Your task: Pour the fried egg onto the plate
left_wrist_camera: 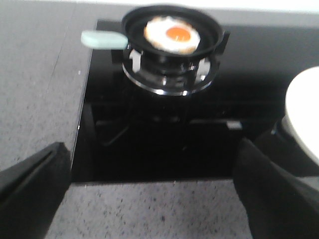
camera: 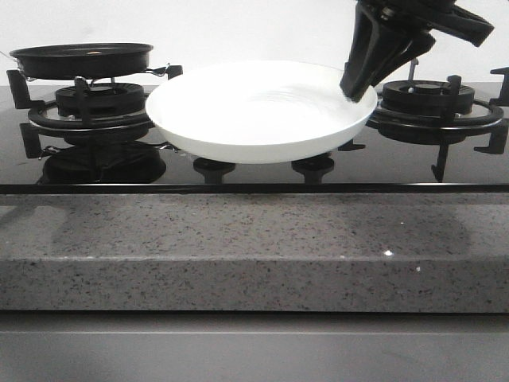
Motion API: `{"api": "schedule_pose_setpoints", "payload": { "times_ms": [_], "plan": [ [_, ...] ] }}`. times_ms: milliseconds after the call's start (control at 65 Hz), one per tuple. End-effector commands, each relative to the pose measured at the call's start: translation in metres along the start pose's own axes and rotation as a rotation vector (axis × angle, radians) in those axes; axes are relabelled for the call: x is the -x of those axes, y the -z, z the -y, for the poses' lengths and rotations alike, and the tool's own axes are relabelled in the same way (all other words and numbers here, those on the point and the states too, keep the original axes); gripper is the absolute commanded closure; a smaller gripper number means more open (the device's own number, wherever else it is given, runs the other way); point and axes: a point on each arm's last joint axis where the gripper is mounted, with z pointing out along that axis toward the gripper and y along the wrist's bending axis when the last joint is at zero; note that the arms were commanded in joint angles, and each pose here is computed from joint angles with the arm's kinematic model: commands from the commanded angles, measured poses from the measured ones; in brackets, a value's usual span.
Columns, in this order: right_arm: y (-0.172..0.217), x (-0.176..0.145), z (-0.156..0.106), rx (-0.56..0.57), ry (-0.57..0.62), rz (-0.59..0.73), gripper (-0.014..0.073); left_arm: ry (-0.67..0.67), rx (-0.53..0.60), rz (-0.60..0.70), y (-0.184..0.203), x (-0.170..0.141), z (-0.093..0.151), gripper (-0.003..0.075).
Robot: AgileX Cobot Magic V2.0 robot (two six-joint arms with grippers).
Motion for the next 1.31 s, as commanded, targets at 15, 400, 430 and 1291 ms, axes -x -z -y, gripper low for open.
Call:
{"api": "schedule_pose_setpoints", "payload": {
  "times_ms": [15,400,430,1291],
  "plan": [
    [0.024,0.009,-0.009,0.026,0.019,0.111,0.0655,-0.006,0.008,-0.004,-0.008,0.023,0.003,0.0068],
    [0.024,0.009,-0.009,0.026,0.019,0.111,0.0655,0.131,0.131,-0.247,-0.084,0.076,-0.024,0.0068],
    [0.024,0.009,-0.009,0.026,0.019,0.111,0.0655,0.161,0.110,-0.259,-0.089,0.080,-0.028,0.0068],
    [0.024,0.009,-0.009,0.026,0.019,0.111,0.0655,1.063,-0.468,-0.180,-0.224,0.088,-0.111,0.0072]
  ]
}}
